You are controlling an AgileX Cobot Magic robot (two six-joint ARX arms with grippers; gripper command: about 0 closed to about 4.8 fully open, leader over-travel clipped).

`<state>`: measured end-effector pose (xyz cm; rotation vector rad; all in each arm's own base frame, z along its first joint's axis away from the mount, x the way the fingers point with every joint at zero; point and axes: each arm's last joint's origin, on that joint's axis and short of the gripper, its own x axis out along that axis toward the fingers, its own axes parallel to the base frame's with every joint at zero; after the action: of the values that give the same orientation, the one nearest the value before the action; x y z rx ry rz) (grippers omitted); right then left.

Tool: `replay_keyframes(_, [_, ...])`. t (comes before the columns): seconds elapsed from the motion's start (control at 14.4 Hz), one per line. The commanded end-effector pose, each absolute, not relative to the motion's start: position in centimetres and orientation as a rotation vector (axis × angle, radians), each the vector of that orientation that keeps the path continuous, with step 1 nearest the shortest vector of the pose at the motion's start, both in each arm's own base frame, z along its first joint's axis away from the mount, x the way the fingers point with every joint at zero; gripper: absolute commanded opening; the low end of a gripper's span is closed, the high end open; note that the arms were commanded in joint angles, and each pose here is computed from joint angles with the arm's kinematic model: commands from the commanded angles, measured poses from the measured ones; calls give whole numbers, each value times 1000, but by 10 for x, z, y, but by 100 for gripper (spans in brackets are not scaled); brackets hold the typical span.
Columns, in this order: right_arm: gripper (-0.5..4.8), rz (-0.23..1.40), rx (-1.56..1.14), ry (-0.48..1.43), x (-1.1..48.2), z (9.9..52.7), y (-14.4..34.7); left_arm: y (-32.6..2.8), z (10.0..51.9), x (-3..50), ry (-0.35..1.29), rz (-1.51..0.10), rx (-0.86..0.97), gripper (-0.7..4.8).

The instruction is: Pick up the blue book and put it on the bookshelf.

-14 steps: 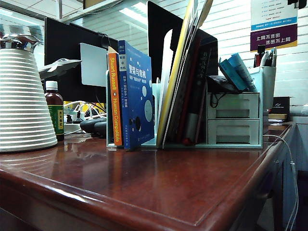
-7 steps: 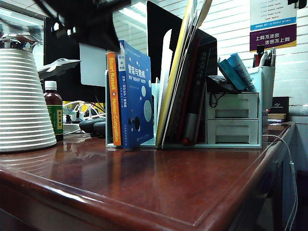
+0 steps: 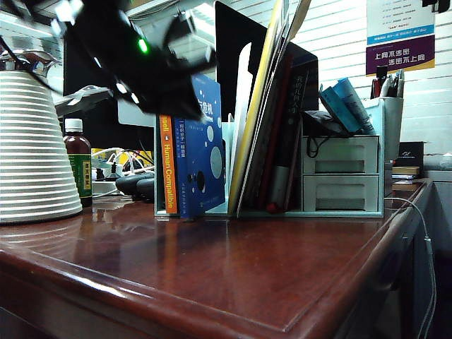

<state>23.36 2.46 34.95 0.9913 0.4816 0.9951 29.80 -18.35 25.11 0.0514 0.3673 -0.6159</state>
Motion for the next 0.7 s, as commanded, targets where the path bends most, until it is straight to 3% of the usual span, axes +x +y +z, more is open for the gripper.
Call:
replay_keyframes(0.07, [479,1009,980,469,232,353,25,-187,241,317,260,-649,53,-8])
replay_keyframes(0.42, [479,1004,984,475,232,352,25,-168,229,348,164,-677,-5,-8])
replay_keyframes(0.7, [479,999,988,478,233,352,25,-172,247,359,126,-751,-36,-8])
